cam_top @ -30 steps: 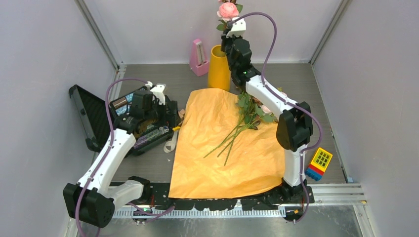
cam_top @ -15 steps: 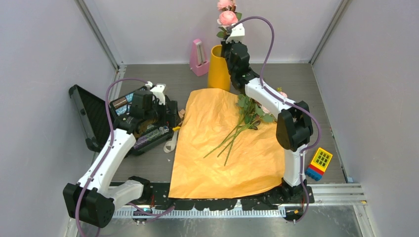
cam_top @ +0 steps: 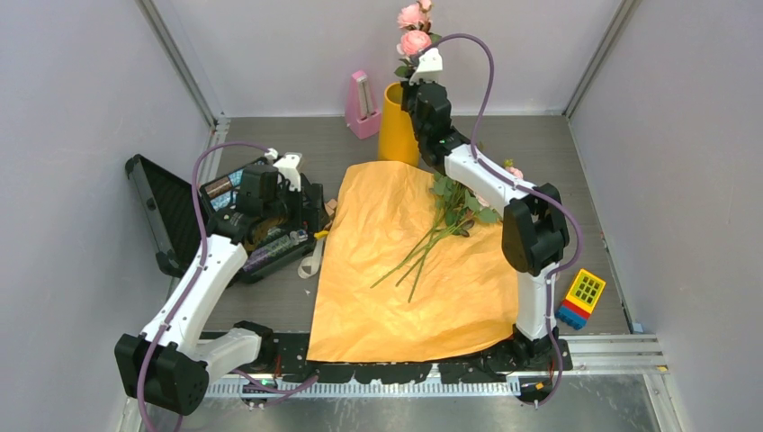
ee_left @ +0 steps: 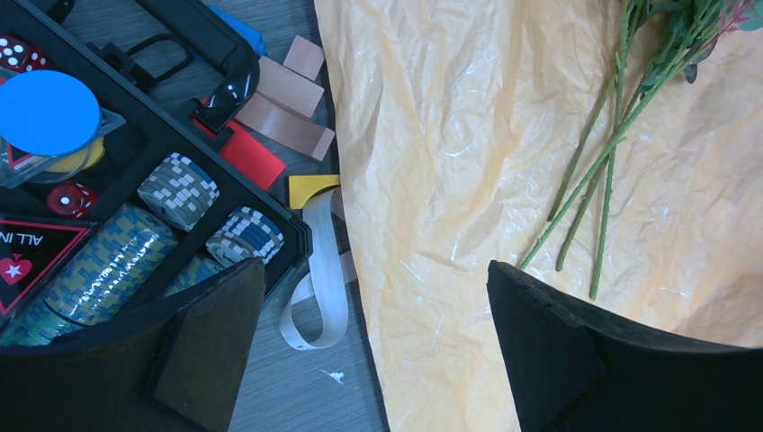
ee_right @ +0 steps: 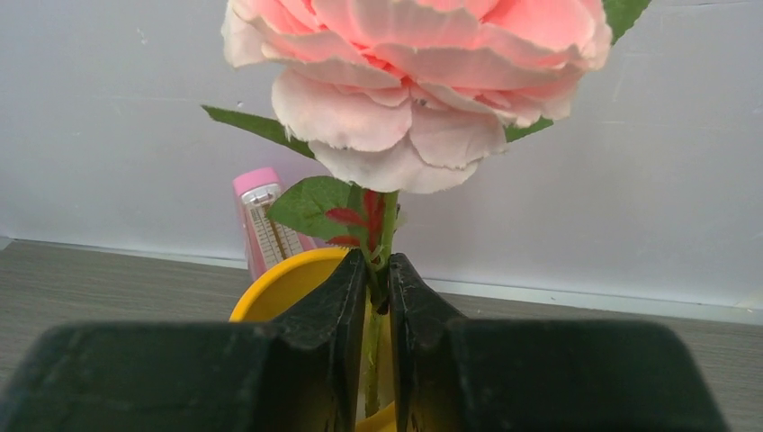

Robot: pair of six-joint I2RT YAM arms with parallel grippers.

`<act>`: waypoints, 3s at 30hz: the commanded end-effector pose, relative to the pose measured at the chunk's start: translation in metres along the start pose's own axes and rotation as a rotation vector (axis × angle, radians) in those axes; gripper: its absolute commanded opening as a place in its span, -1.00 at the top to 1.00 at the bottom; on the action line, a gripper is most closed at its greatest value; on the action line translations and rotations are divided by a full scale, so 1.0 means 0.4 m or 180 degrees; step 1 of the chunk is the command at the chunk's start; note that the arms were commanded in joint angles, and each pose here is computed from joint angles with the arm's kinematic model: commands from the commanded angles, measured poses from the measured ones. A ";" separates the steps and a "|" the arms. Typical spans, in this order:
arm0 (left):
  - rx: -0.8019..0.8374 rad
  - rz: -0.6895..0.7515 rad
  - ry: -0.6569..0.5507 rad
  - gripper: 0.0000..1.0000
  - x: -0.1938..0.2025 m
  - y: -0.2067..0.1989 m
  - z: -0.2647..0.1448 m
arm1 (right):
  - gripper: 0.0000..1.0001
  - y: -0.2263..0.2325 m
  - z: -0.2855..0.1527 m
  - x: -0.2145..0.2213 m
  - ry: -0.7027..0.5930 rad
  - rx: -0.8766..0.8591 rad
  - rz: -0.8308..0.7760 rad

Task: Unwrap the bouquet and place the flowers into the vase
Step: Insert the fake flower into the vase, then pick up the fake flower from the wrapping paper.

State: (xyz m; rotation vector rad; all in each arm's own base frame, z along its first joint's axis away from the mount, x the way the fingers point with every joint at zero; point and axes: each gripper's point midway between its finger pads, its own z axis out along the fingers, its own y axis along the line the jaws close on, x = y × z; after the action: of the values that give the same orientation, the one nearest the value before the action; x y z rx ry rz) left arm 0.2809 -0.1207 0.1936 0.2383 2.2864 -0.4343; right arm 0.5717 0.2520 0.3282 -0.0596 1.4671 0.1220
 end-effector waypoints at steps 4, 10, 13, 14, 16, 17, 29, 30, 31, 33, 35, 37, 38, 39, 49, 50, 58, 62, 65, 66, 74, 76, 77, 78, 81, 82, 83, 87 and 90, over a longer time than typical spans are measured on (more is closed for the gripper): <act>0.0065 0.0039 -0.0174 -0.92 -0.032 -0.014 -0.012 | 0.42 0.003 0.002 -0.021 -0.0108 0.0052 0.0051; 0.0048 0.0046 -0.0193 -0.92 -0.034 -0.011 -0.015 | 0.19 0.011 -0.001 -0.024 -0.0106 0.0017 0.0002; 0.0050 0.0047 -0.0196 -0.92 -0.035 -0.012 -0.016 | 0.16 0.014 -0.005 -0.026 -0.0104 0.0012 -0.0027; 0.0044 0.0046 -0.0196 -0.92 -0.034 -0.011 -0.015 | 0.13 0.013 -0.007 -0.030 -0.0110 0.0017 -0.0025; 0.0042 0.0047 -0.0203 -0.92 -0.036 -0.011 -0.016 | 0.07 0.011 -0.012 -0.034 -0.0111 0.0021 -0.0026; 0.0034 0.0046 -0.0200 -0.92 -0.035 -0.010 -0.017 | 0.04 0.012 -0.014 -0.035 -0.0117 0.0019 -0.0019; -0.0147 0.0068 -0.0287 -0.91 -0.043 0.013 -0.031 | -0.49 -0.018 -0.137 -0.161 -0.0319 -0.0084 0.0089; -0.0160 0.0073 -0.0294 -0.92 -0.042 0.015 -0.033 | -0.53 -0.020 -0.146 -0.166 -0.0324 -0.0100 0.0095; -0.0165 0.0079 -0.0307 -0.91 -0.044 0.016 -0.034 | -0.55 -0.025 -0.165 -0.184 -0.0350 -0.0129 0.0109; -0.0168 0.0082 -0.0327 -0.92 -0.046 0.016 -0.037 | -0.58 -0.034 -0.194 -0.210 -0.0375 -0.0164 0.0137; -0.0166 0.0080 -0.0330 -0.91 -0.046 0.016 -0.036 | -0.59 -0.044 -0.224 -0.235 -0.0394 -0.0181 0.0187; -0.0161 0.0077 -0.0323 -0.92 -0.045 0.015 -0.035 | -0.61 -0.057 -0.256 -0.259 -0.0405 -0.0190 0.0257; -0.0160 0.0076 -0.0315 -0.92 -0.044 0.016 -0.034 | -0.61 -0.064 -0.267 -0.267 -0.0401 -0.0174 0.0276; -0.0159 0.0075 -0.0317 -0.92 -0.044 0.015 -0.034 | -0.61 -0.074 -0.288 -0.278 -0.0369 -0.0157 0.0372; -0.0216 0.0086 -0.0384 -0.92 -0.052 0.022 -0.043 | -0.61 -0.189 -0.479 -0.228 0.0485 0.0358 0.0956; -0.0217 0.0087 -0.0386 -0.91 -0.052 0.022 -0.043 | -0.61 -0.196 -0.500 -0.221 0.0534 0.0369 0.0991; -0.0196 0.0094 -0.0392 -0.91 -0.053 0.019 -0.045 | -0.54 -0.237 -0.619 -0.076 0.1251 0.0647 0.1132; -0.0187 0.0093 -0.0377 -0.91 -0.051 0.018 -0.043 | -0.43 -0.247 -0.653 0.018 0.1500 0.0931 0.1449; -0.0193 0.0096 -0.0384 -0.91 -0.052 0.019 -0.045 | -0.41 -0.234 -0.668 0.083 0.1583 0.1016 0.1788; -0.0195 0.0098 -0.0389 -0.91 -0.053 0.019 -0.046 | -0.38 -0.229 -0.672 0.117 0.1621 0.1063 0.1930; -0.0190 0.0099 -0.0388 -0.91 -0.051 0.018 -0.047 | -0.22 -0.219 -0.682 0.306 0.1884 0.1321 0.2295; -0.0195 0.0099 -0.0392 -0.91 -0.052 0.018 -0.047 | -0.19 -0.233 -0.678 0.340 0.1914 0.1401 0.2352; -0.0191 0.0099 -0.0394 -0.91 -0.054 0.018 -0.048 | -0.15 -0.249 -0.681 0.368 0.1950 0.1486 0.2353; -0.0190 0.0096 -0.0388 -0.91 -0.053 0.018 -0.047 | -0.13 -0.252 -0.676 0.374 0.1937 0.1491 0.2384; -0.0192 0.0091 -0.0372 -0.91 -0.051 0.019 -0.043 | -0.05 -0.276 -0.679 0.429 0.2011 0.1609 0.2385; -0.0193 0.0091 -0.0369 -0.91 -0.050 0.019 -0.042 | -0.03 -0.274 -0.672 0.433 0.1998 0.1587 0.2419; -0.0197 0.0095 -0.0368 -0.91 -0.051 0.019 -0.042 | 0.00 -0.281 -0.668 0.447 0.1996 0.1612 0.2426; -0.0212 0.0093 -0.0354 -0.91 -0.048 0.022 -0.040 | 0.09 -0.304 -0.659 0.486 0.2012 0.1710 0.2429; -0.0225 0.0095 -0.0346 -0.91 -0.047 0.025 -0.038 | 0.14 -0.337 -0.652 0.510 0.2008 0.1824 0.2405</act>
State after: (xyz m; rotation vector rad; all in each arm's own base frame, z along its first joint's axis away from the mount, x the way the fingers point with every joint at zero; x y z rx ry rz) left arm 0.2804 -0.1067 0.2058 0.1981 2.2327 -0.3544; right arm 0.3291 0.1056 0.0858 0.9617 2.1380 0.2712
